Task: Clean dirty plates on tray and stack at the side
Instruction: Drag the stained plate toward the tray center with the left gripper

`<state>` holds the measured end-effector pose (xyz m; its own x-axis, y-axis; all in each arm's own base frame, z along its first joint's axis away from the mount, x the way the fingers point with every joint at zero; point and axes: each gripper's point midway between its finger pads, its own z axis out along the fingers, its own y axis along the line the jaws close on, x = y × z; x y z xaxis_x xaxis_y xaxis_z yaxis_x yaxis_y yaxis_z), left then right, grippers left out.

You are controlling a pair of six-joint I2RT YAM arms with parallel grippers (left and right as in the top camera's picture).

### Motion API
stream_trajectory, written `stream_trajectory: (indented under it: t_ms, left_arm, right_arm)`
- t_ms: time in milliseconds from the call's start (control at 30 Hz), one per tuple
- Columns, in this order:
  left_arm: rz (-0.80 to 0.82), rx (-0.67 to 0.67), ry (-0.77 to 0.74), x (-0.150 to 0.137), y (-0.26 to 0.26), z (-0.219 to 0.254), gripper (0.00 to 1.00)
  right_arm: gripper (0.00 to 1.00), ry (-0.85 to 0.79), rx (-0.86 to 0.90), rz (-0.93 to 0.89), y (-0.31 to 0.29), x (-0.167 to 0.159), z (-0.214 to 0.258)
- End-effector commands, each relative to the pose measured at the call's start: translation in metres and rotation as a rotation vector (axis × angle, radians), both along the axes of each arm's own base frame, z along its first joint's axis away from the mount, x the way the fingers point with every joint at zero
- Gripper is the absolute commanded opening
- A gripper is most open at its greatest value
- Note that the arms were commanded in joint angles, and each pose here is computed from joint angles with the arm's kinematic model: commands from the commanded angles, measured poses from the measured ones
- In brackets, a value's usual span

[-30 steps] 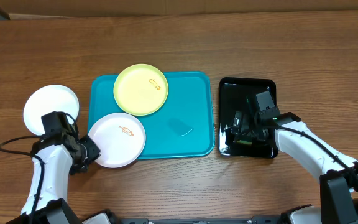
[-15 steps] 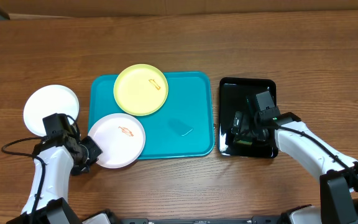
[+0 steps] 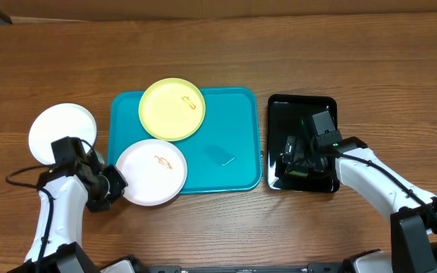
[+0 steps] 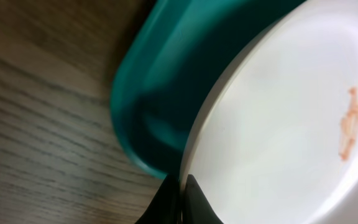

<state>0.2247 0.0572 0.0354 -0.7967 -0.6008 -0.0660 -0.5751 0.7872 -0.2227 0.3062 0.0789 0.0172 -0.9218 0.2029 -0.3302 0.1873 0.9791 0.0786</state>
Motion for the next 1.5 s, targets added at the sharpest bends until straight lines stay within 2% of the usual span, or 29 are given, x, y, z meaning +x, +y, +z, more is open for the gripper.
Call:
stream_trajectory:
  t_ms: [0, 133, 400, 633, 867, 1100, 1233, 1467]
  left_arm:
    - [-0.095, -0.064, -0.127, 0.029, -0.011, 0.027, 0.04]
    - [-0.164, -0.111, -0.200, 0.045, -0.024, 0.045, 0.04]
    - [-0.316, -0.093, -0.255, 0.064, -0.057, 0.061, 0.04]
    - [-0.512, 0.079, -0.344, 0.092, -0.091, 0.065, 0.04]
    - [-0.645, 0.175, -0.422, 0.107, -0.126, 0.071, 0.04]
    - [-0.657, 0.140, -0.394, 0.111, -0.141, 0.055, 0.04]
    - [-0.675, 0.065, -0.338, 0.109, -0.153, 0.039, 0.04]
    - [-0.555, 0.015, -0.237, 0.100, -0.152, 0.023, 0.04]
  right_arm:
    - [1.00, 0.002, 0.000, -0.008, -0.002, -0.001, -0.002]
    - [1.00, 0.002, 0.000, -0.008, -0.002, -0.001, -0.002]
    - [1.00, 0.002, 0.000, -0.008, -0.002, -0.001, -0.002]
    - [1.00, 0.002, 0.000, -0.008, -0.002, -0.001, -0.002]
    - [1.00, 0.002, 0.000, -0.008, -0.002, -0.001, -0.002]
    - [1.00, 0.002, 0.000, -0.008, -0.002, -0.001, -0.002]
    - [1.00, 0.002, 0.000, -0.008, -0.002, -0.001, -0.002]
    - [1.00, 0.000, 0.010, -0.004, 0.000, 0.000, -0.002]
